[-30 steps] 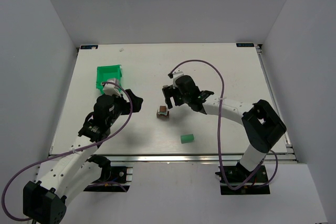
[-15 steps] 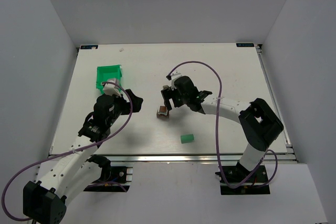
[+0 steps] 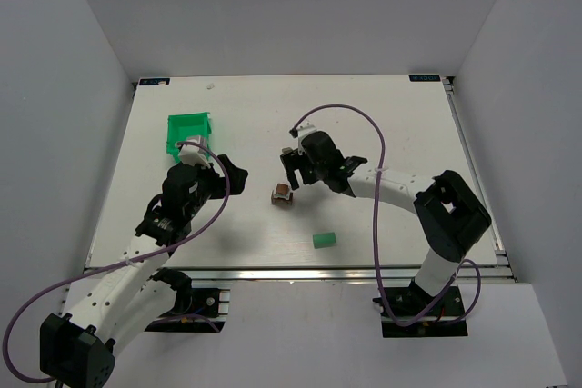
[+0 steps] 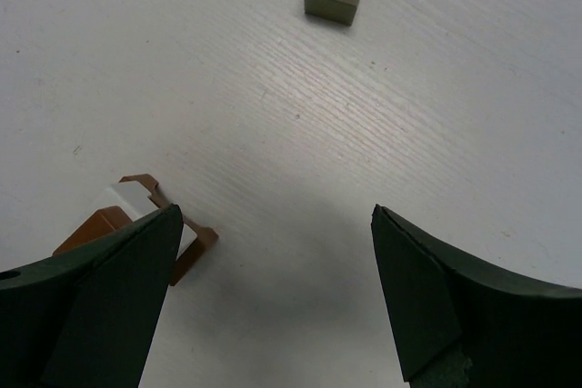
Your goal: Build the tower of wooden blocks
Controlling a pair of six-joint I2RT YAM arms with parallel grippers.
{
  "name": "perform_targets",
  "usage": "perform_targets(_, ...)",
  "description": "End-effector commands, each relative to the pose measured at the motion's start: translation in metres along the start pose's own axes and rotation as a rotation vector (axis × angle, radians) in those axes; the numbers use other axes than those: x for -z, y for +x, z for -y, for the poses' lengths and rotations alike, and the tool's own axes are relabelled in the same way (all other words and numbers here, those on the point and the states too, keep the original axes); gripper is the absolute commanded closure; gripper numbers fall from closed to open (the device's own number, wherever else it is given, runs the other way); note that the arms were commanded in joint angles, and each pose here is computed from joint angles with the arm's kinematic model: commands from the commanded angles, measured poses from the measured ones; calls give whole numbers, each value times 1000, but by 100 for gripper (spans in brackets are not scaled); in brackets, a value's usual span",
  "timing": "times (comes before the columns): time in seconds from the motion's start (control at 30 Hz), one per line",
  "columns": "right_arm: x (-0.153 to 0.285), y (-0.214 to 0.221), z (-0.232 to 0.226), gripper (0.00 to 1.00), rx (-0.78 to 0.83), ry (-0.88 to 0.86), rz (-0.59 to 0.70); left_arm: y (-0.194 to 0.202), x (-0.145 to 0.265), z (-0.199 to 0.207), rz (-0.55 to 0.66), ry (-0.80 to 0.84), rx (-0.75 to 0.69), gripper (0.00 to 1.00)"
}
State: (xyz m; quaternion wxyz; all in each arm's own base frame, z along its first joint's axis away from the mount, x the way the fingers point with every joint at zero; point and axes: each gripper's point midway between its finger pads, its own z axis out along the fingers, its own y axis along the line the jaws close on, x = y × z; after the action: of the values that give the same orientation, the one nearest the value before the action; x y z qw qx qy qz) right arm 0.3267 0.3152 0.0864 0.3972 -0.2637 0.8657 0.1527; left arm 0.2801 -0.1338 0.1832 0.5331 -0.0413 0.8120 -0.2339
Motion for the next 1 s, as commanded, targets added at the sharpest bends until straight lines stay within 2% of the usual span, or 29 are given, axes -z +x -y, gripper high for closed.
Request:
perform_targets(0.0, 18, -48, 14, 11, -19, 79, 130, -19, 5, 13, 40, 38, -7, 2)
perform_targets(0.23, 59, -60, 35, 11, -40, 167, 208, -20, 6, 15, 41, 45, -1, 2)
perform_targets(0.27, 61, -42, 37, 11, -29, 170, 160, -21, 6, 15, 43, 48, 1, 2)
perform_targets(0.33, 77, -36, 34, 11, 5, 132, 159, -20, 6, 16, 42, 51, -1, 2)
perform_targets(0.37, 78, -14, 25, 11, 46, 64, 104, -21, 6, 17, 46, 56, 1, 2)
perform_targets(0.43, 93, -1, 13, 10, 117, -36, 98, -19, 6, 17, 41, 62, -2, 2)
perform_targets(0.5, 107, 33, -18, 11, 205, -258, 32, -18, 5, 18, 39, 70, -7, 2)
perform_targets(0.6, 124, 73, -42, 11, 317, -461, -49, -18, 4, 18, 40, 72, -12, 2)
perform_targets(0.8, 109, 124, -26, 11, 399, -432, -239, -11, 4, 25, 9, 120, -28, 2)
perform_targets(0.97, 109, 146, -30, 11, 509, -501, -286, -11, 6, 26, 9, 129, -40, 2)
